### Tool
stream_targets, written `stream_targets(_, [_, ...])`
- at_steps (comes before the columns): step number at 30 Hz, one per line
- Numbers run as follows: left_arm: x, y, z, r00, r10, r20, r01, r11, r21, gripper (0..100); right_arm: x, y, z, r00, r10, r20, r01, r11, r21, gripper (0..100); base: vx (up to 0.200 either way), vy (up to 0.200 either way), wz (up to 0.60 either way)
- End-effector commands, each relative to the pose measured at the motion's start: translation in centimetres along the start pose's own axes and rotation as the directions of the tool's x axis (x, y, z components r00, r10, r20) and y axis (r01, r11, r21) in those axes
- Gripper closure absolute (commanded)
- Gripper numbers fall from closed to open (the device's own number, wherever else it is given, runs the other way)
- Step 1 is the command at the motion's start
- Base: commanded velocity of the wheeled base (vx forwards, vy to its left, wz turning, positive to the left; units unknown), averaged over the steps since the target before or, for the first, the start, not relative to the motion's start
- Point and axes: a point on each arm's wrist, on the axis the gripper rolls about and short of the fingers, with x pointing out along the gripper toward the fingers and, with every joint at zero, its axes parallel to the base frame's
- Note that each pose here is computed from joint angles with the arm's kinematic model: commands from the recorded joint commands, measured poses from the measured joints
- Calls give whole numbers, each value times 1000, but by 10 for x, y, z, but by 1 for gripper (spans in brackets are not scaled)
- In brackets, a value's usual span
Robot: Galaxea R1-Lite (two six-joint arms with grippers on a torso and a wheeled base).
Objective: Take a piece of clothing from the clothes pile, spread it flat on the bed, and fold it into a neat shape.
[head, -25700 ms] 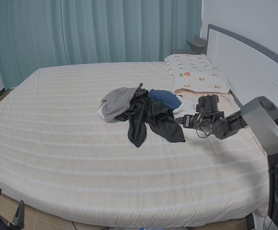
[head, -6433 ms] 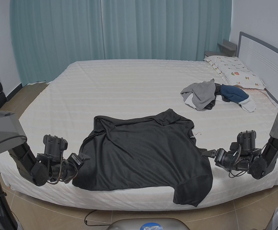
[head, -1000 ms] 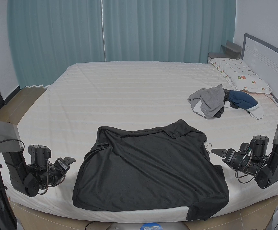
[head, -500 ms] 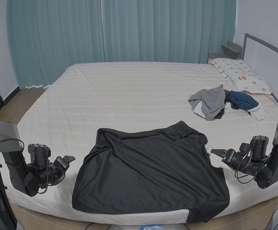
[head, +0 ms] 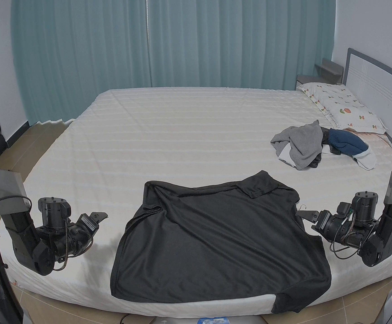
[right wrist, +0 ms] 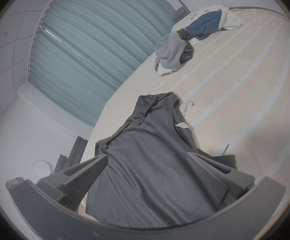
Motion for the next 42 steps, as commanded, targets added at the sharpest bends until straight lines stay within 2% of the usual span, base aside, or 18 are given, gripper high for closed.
stream_targets(1, [4, -18, -2, 998, -62, 5, 62, 998, 25, 0, -1, 0, -1, 1000, 0, -4, 0, 1000, 1, 0, 0, 0, 0])
stream_targets(4, [20, -42, -4, 992, -124, -5, 124, 991, 55, 0, -1, 1, -1, 1000, 2, -1, -2, 1000, 0, 0, 0, 0, 0])
stream_targets(9, [63, -62, -17, 989, -130, -76, 137, 987, 88, 0, -1, 1, -1, 1000, 1, -2, -1, 1000, 2, 0, 0, 0, 0])
stream_targets(13, [97, -74, -19, 986, -146, -84, 154, 983, 99, 0, -1, 1, -1, 1000, 1, -1, -1, 1000, 19, 0, 0, 0, 0])
stream_targets(16, [115, -74, -24, 979, -162, -123, 178, 975, 133, 0, 0, 2, 1, 1000, 4, 6, -4, 1000, 27, 0, 0, 0, 0])
stream_targets(20, [133, -80, -23, 975, -195, -110, 213, 959, 189, 0, 2, 2, 2, 1000, 7, 13, -7, 1000, 25, 0, 0, 0, 0])
stream_targets(26, [137, -78, -32, 973, -195, -124, 218, 952, 213, 0, 0, 5, 0, 1000, 12, 5, -12, 1000, 22, 0, 0, 0, 0])
stream_targets(35, [139, -78, -32, 972, -200, -123, 224, 947, 229, 0, 1, 7, -2, 1000, 18, -2, -18, 1000, 17, 0, 0, 0, 0])
stream_targets(36, [139, -78, -32, 972, -201, -122, 225, 948, 227, 100, 1, 7, -2, 1000, 18, -2, -18, 1000, 17, 0, 0, 0, 0])
stream_targets(42, [147, -77, -29, 973, -204, -108, 223, 948, 227, 100, 1, 7, -2, 1000, 18, -2, -18, 1000, 17, 0, 0, 0, 0])
